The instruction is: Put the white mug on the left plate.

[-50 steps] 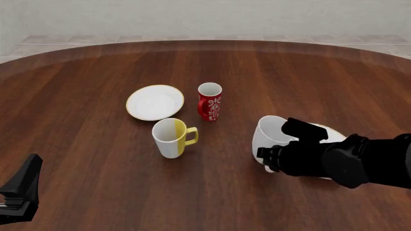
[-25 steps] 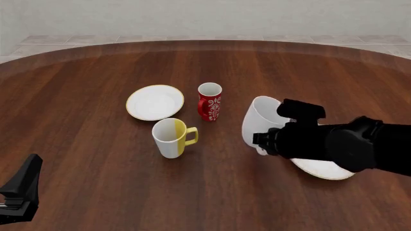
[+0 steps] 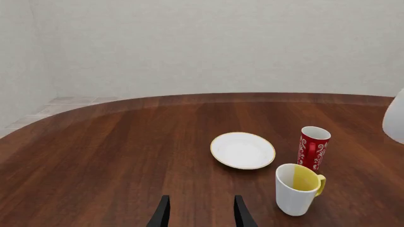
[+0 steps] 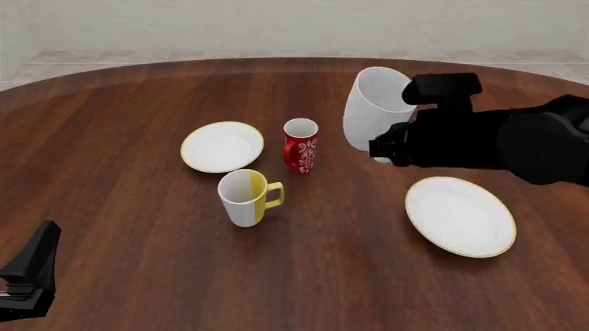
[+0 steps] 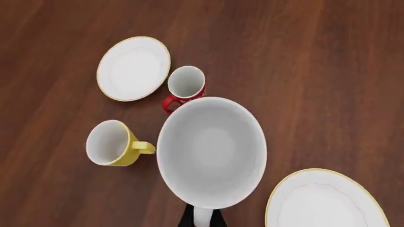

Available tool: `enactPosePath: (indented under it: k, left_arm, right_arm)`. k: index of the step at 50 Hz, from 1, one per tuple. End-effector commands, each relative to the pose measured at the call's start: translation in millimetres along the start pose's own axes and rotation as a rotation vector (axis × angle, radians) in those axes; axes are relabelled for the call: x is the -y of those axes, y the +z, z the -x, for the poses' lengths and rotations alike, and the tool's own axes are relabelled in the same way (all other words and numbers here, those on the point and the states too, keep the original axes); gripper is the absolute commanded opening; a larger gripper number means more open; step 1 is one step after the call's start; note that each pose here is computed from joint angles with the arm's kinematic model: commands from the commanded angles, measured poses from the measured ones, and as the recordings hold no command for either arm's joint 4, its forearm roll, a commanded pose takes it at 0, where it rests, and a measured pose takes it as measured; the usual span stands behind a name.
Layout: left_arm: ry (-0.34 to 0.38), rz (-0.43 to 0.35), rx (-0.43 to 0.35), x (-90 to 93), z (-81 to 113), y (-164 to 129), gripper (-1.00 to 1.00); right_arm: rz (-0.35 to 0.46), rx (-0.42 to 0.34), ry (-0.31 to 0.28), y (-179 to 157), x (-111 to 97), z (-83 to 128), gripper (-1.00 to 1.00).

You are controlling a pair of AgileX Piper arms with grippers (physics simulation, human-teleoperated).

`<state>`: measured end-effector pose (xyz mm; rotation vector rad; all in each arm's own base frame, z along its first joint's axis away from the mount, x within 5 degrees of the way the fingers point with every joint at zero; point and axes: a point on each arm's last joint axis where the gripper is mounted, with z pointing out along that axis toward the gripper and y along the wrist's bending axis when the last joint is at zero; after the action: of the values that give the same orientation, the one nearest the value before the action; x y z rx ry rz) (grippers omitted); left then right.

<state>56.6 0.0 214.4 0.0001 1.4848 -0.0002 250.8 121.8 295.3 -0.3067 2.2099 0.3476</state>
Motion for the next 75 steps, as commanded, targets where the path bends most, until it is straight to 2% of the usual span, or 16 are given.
enactPosePath:
  k: [1,5,7,12,16,19,25,39,53,61,75]
  left_arm:
    - [0.000,0.000,0.000,0.0,0.0,0,1.00]
    - [0.000,0.000,0.000,0.0,0.0,0,1.00]
    - [0.000,0.000,0.000,0.0,0.0,0,1.00]
    - [0.000,0.000,0.000,0.0,0.0,0,1.00]
    - [0.000,0.000,0.000,0.0,0.0,0,1.00]
    - [0.000,0.000,0.000,0.0,0.0,0,1.00]
    - [0.000,0.000,0.000,0.0,0.0,0,1.00]
    - [0.000,0.000,0.000,0.0,0.0,0,1.00]
    - [0.000,0.000,0.000,0.0,0.0,0,1.00]
    - [0.000,0.000,0.000,0.0,0.0,0,1.00]
    - [0.000,0.000,0.000,0.0,0.0,0,1.00]
  right_arm:
    - [0.018,0.088,-0.103,-16,-10,42,-1.00]
    - [0.028,0.099,-0.112,-10,-15,52,-1.00]
    - [0.039,0.105,-0.143,-7,-21,58,-1.00]
    - [0.042,0.121,-0.136,-1,-24,72,-1.00]
    - [0.056,0.130,-0.157,6,-31,81,-1.00]
    - [0.064,0.132,-0.152,15,-35,85,-1.00]
    - [0.108,0.124,-0.175,37,-58,91,-1.00]
    - [0.152,0.099,-0.214,72,-89,107,-1.00]
    - [0.197,0.053,-0.261,114,-127,112,-1.00]
    - [0.200,0.053,-0.254,135,-135,119,-1.00]
    - [0.221,0.021,-0.271,167,-157,112,-1.00]
